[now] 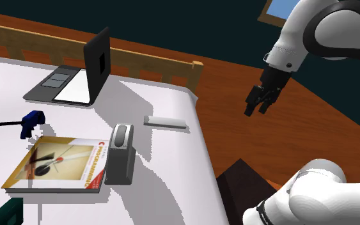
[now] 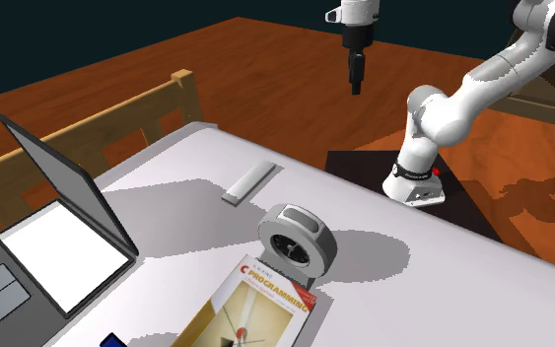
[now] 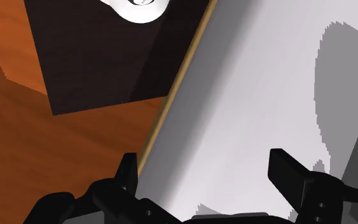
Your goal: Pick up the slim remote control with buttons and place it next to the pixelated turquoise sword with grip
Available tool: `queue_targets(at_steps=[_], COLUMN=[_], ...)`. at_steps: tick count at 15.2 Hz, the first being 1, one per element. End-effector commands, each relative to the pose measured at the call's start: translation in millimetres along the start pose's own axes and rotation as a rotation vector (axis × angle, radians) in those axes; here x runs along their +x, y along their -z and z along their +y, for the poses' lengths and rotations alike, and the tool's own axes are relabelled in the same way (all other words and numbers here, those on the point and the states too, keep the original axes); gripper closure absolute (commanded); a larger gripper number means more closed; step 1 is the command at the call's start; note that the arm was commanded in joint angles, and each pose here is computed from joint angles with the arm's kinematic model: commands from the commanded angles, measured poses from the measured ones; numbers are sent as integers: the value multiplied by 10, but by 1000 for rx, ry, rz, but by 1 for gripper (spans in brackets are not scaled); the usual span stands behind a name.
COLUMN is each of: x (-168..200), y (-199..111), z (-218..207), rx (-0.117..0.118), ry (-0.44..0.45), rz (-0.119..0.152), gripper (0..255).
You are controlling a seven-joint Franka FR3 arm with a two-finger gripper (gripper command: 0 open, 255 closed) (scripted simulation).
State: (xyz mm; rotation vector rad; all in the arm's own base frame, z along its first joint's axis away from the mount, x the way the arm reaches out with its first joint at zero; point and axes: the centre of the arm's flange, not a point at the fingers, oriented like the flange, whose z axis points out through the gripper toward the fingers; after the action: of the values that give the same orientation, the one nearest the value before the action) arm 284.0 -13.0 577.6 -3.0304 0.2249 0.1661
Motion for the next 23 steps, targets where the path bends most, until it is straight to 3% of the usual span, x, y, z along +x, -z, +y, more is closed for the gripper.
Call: queue_targets(at_steps=[1, 12, 23], x=[0, 1187, 2235], y=[0, -717, -1428], z=[0, -275, -902], rx=[0, -58, -115], ry=[0, 348, 697], rz=[0, 28, 55], gripper=[0, 0, 0])
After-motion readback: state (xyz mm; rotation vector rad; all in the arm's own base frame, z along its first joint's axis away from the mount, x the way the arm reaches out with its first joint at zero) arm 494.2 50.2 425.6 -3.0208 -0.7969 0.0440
